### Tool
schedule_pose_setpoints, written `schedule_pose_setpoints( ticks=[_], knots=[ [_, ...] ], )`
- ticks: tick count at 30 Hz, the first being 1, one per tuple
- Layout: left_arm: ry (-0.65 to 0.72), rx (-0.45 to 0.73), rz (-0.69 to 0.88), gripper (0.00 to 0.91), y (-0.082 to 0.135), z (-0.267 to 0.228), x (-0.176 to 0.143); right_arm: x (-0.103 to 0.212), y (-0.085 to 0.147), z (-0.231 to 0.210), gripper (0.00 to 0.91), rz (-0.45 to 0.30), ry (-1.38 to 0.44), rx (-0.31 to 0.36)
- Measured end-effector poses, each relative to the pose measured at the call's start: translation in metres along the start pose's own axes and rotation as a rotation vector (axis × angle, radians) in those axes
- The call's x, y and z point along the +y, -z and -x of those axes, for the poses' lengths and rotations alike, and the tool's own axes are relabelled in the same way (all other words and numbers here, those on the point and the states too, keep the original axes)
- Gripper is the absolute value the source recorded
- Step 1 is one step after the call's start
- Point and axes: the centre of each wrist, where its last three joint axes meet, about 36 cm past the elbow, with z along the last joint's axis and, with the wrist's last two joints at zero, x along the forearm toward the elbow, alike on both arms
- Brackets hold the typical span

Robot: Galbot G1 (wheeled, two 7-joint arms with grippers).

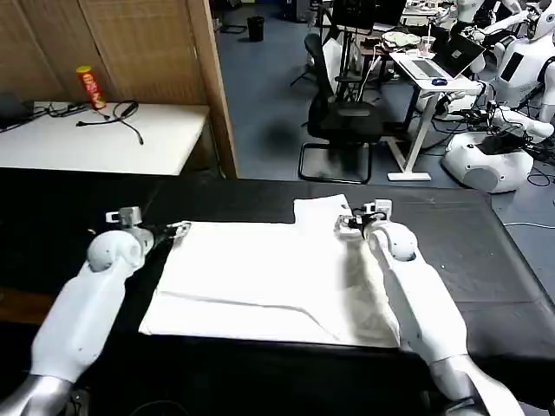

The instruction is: Fold and organize the clothes.

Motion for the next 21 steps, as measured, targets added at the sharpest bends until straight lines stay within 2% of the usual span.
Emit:
schedule_pose_setpoints(
  ticks=[1, 2, 3, 6, 7, 9, 13, 21],
  knots=[
    [0.003, -0.001, 0.002, 0.332, 0.0, 0.001, 0.0, 0.0, 0.0, 0.0, 0.692, 0.001, -0.001, 0.001],
    [0.006, 0.0, 0.003, 0.244, 0.0, 0.003, 0.0, -0.001, -0.001, 0.0, 0.673, 0.003, -0.001, 0.002],
    [0.007, 0.0, 0.004, 0.176, -0.001, 0.003, 0.0, -0.001, -0.001, 0.0, 0.595, 0.004, -0.002, 0.003],
    [0.015, 0.006, 0.005, 0.088, -0.002, 0.007, 0.0, -0.002, -0.004, 0.0, 0.458, 0.006, -0.001, 0.005],
    [0.017, 0.008, 0.007, 0.088, -0.003, 0.007, 0.0, -0.003, -0.004, 0.0, 0.332, 0.007, 0.0, 0.005],
    [0.007, 0.012, 0.007, 0.01, -0.006, 0.008, -0.001, -0.004, -0.005, 0.0, 0.254, 0.008, 0.003, 0.005],
    [-0.021, 0.012, 0.01, 0.0, -0.009, 0.006, -0.004, -0.005, -0.007, 0.0, 0.127, 0.008, 0.007, 0.004],
    [-0.028, -0.015, 0.008, 0.0, -0.007, 0.005, -0.007, -0.009, -0.014, -0.003, 0.02, 0.019, 0.025, -0.057]
  ],
)
